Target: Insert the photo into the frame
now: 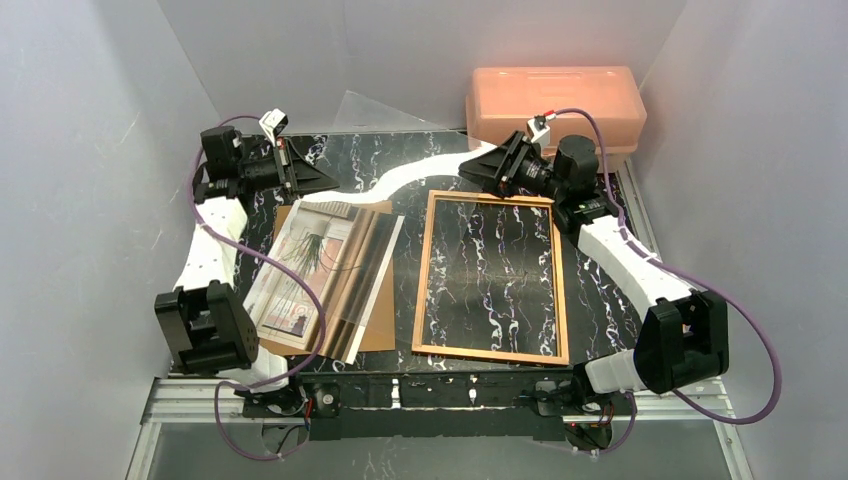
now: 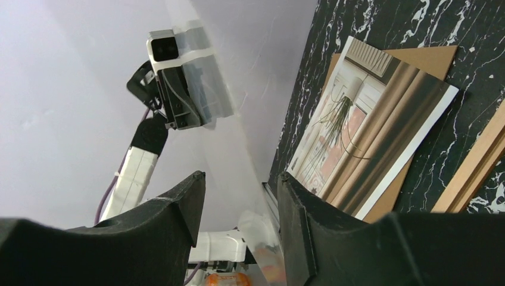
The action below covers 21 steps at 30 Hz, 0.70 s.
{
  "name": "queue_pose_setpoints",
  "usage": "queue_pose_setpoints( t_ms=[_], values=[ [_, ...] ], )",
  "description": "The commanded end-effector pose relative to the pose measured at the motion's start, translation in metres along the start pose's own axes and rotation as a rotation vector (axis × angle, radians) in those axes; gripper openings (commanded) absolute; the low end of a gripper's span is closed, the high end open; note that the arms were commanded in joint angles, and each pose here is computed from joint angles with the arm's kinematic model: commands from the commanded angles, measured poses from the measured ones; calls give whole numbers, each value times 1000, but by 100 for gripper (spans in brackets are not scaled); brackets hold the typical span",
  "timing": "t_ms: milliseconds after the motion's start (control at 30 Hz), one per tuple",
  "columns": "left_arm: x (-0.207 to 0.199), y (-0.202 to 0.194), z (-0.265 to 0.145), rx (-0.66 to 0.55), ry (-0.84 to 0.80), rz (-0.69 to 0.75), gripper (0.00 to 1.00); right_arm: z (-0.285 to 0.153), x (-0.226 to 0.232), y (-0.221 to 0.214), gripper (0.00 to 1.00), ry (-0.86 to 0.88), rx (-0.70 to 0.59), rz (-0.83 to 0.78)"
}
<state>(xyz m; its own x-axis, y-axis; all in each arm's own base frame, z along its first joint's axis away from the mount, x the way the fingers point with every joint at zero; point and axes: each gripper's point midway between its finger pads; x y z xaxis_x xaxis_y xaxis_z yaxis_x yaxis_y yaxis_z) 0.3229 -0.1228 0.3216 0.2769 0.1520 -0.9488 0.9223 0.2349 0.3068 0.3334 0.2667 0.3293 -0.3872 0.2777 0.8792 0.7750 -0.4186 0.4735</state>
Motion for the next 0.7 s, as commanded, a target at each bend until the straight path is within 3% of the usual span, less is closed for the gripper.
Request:
queue_pose_setpoints(
  t_ms=[0, 333, 667],
  values=[
    [-45, 30, 1, -149, -43, 91, 0, 1, 13, -5, 57, 67, -23, -52],
    [-40, 45, 5, -251, -18, 40, 0, 13, -6, -37, 59, 82, -12, 19],
    [-35, 52, 3, -329, 0, 9, 0, 21, 15, -45, 54, 167, -12, 37]
  ],
)
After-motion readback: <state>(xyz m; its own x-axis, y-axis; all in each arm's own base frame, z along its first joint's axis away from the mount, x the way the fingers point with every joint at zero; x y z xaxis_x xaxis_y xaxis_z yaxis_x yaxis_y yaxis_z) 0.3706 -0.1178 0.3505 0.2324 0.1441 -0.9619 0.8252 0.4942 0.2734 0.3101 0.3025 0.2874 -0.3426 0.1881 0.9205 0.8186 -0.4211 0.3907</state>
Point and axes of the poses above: each gripper's point midway between its finger pads, its own z axis out along the fingers, its own x axis along the line the jaws close on, y = z × x, and after that the axes turned 8 degrees about -z, right-handed
